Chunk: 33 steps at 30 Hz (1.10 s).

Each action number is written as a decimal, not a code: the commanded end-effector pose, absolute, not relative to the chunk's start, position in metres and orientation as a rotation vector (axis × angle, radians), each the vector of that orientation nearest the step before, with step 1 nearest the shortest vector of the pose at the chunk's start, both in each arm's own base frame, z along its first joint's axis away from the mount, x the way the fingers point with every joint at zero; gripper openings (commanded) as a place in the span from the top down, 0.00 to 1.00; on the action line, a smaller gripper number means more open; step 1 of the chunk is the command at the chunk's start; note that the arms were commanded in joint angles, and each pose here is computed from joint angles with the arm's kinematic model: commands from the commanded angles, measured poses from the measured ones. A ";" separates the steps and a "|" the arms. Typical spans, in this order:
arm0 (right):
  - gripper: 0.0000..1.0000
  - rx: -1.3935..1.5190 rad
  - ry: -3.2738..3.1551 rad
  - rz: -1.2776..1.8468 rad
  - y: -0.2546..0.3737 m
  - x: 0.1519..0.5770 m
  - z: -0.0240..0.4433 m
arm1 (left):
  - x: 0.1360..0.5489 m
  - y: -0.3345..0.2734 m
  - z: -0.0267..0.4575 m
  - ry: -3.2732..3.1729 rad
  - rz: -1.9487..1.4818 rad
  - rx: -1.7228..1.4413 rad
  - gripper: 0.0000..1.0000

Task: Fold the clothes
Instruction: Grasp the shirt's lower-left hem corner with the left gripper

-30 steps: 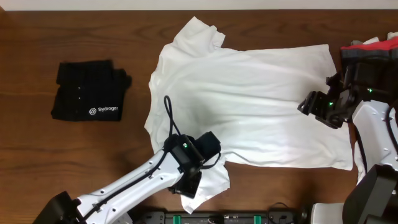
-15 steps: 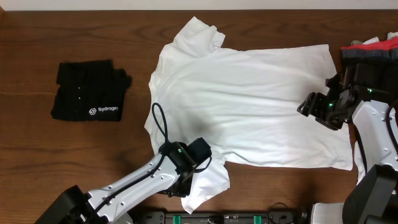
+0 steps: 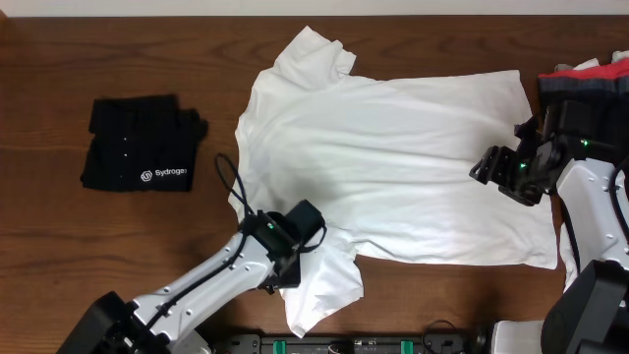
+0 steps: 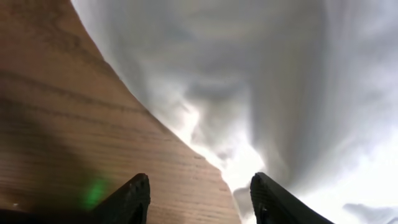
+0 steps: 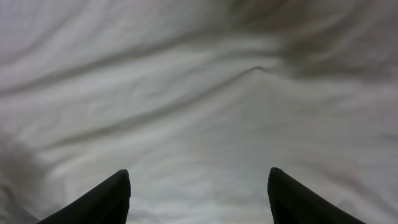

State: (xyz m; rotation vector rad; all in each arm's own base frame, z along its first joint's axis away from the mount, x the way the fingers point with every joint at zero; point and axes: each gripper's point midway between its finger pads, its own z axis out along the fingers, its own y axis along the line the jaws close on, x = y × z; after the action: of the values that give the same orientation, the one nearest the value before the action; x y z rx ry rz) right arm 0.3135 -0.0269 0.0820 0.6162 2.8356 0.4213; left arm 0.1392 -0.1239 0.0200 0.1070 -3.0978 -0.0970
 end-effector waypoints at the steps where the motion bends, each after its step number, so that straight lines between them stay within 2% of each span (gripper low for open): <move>1: 0.31 0.583 2.839 0.415 -0.025 0.314 0.084 | 0.148 -0.123 0.020 -3.074 -0.018 0.247 0.45; 6: 0.30 0.590 2.855 0.417 -0.024 0.310 0.083 | 0.153 -0.121 0.022 -2.987 0.125 0.424 0.45; 15: 0.30 0.595 2.866 0.420 -0.023 0.307 0.083 | 0.172 -0.100 0.019 -3.001 0.118 0.588 0.41; 25: 0.30 0.599 2.873 0.421 -0.023 0.305 0.083 | 0.171 -0.096 -0.001 -2.976 0.142 0.598 0.42; 29: 0.30 0.601 2.879 0.423 -0.023 0.304 0.082 | 0.176 -0.094 -0.009 -2.981 0.135 0.598 0.58; 33: 0.30 0.604 2.887 0.423 -0.022 0.302 0.082 | 0.178 -0.091 -0.013 -2.980 0.110 0.606 0.61</move>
State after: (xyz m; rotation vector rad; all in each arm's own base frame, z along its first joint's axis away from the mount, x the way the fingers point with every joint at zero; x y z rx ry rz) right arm 0.3013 -0.0239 0.0797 0.6387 2.8840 0.4300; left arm 0.1797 -0.0964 -0.0061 0.6148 -2.9880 0.1480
